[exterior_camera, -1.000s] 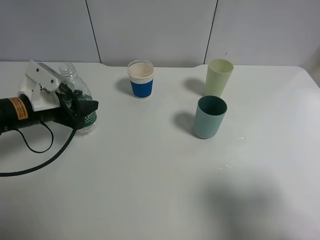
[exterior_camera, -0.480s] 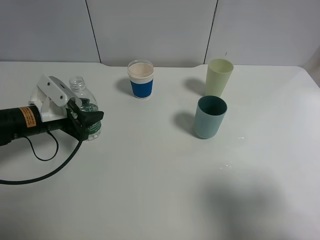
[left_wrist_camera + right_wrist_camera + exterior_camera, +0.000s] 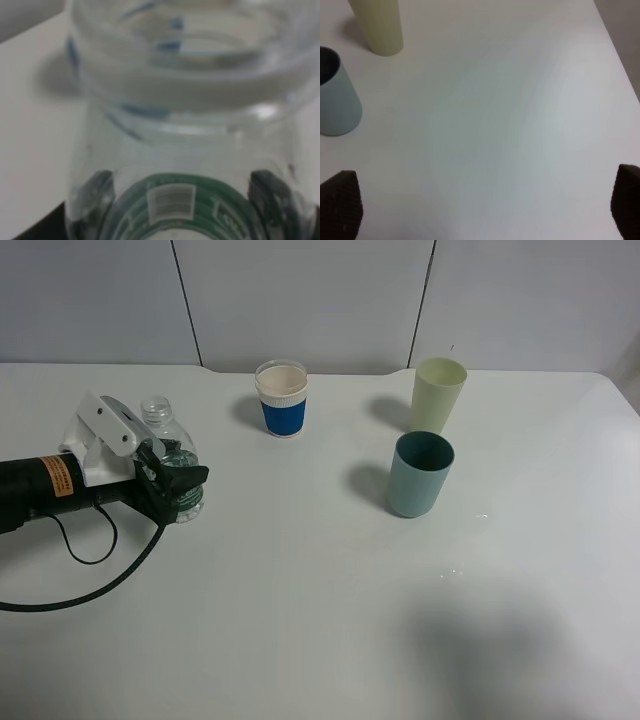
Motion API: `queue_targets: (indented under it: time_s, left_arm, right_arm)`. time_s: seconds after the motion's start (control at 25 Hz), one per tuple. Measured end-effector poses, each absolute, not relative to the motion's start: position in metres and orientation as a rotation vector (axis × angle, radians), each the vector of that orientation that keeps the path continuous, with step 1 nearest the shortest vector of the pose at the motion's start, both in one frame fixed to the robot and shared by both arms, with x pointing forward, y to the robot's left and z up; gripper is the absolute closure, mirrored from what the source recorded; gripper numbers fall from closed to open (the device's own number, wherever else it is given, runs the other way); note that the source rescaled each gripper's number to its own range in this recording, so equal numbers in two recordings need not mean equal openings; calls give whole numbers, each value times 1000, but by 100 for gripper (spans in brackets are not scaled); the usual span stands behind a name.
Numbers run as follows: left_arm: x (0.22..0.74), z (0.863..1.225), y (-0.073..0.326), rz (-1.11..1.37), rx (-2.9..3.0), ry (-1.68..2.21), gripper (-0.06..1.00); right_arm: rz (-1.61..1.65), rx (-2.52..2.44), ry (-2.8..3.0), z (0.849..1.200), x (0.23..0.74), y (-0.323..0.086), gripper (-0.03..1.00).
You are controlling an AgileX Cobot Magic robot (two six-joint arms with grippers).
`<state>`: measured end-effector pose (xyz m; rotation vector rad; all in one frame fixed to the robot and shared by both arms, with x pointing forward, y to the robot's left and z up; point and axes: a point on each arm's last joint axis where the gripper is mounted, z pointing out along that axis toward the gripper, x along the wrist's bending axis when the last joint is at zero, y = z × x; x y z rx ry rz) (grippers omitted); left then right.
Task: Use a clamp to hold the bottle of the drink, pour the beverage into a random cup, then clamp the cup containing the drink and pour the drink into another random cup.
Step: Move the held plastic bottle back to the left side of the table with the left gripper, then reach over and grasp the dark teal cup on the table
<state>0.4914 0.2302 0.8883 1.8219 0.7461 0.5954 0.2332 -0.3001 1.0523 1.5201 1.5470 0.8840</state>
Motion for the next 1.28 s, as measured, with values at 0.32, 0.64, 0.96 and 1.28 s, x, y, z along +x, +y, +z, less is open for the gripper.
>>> queue_targets:
  time_s: [0.32,0.64,0.96,1.28]
  left_arm:
    - [491,881,229,563,1818,744,87]
    - [491,880,228,560,1814,744,87]
    - [491,880,228,561,1811,742,87]
    - [492,885,226,568,1752,714,-4]
  right_arm:
    - [884,1520,1547,1052,233,-300,-3]
    - [884,1520,1547,1052,233,-300,-3]
    - [884,1520,1547,1052,233,-300,-3]
    - [884,1520,1547,1052,233,-300,-3]
